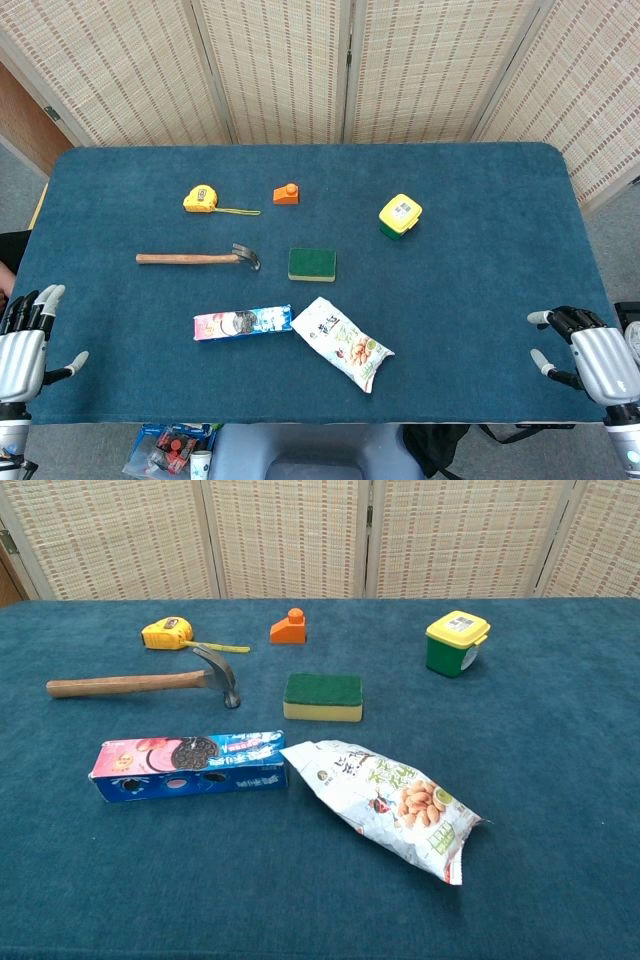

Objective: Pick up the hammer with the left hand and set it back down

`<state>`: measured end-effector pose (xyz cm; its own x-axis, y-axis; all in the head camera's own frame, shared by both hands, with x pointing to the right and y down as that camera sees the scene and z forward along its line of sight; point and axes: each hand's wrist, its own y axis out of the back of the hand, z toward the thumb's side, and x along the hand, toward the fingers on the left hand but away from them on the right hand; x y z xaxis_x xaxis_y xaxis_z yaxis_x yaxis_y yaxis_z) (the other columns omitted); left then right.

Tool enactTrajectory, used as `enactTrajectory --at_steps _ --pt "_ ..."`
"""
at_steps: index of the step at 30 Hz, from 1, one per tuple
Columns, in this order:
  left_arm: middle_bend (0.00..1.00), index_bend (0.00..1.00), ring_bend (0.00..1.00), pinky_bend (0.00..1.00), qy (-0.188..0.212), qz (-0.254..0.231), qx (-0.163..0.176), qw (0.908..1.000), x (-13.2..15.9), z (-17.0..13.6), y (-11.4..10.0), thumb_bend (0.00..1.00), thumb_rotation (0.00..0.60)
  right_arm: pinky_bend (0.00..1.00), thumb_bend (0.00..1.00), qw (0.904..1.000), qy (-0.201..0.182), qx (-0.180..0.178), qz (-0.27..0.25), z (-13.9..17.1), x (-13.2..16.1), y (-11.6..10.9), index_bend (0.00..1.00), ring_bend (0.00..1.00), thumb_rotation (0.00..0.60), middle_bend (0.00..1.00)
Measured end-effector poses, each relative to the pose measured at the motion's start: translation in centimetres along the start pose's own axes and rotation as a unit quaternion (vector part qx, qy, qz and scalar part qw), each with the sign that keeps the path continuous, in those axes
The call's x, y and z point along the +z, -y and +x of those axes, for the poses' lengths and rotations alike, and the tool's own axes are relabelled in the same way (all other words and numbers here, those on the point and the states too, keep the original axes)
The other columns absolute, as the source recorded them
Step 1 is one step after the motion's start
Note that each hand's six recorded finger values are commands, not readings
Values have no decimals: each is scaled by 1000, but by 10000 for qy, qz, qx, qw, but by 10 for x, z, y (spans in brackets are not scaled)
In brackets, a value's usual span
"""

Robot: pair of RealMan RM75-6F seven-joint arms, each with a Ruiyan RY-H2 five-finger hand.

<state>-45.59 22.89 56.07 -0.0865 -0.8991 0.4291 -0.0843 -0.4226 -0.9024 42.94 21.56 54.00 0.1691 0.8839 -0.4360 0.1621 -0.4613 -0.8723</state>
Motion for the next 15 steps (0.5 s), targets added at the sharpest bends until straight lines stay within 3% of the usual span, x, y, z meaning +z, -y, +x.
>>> enactTrajectory --at_steps 8,15 --pt "0 0 0 0 57 -50 38 10000 3 3 -2 169 600 280 280 9999 -46 -88 22 -1 2 -5 351 266 600 422" --pt "0 4 4 0 396 -118 120 9991 22 21 -7 168 600 280 280 9998 -67 -187 44 0 2 -11 351 266 600 422"
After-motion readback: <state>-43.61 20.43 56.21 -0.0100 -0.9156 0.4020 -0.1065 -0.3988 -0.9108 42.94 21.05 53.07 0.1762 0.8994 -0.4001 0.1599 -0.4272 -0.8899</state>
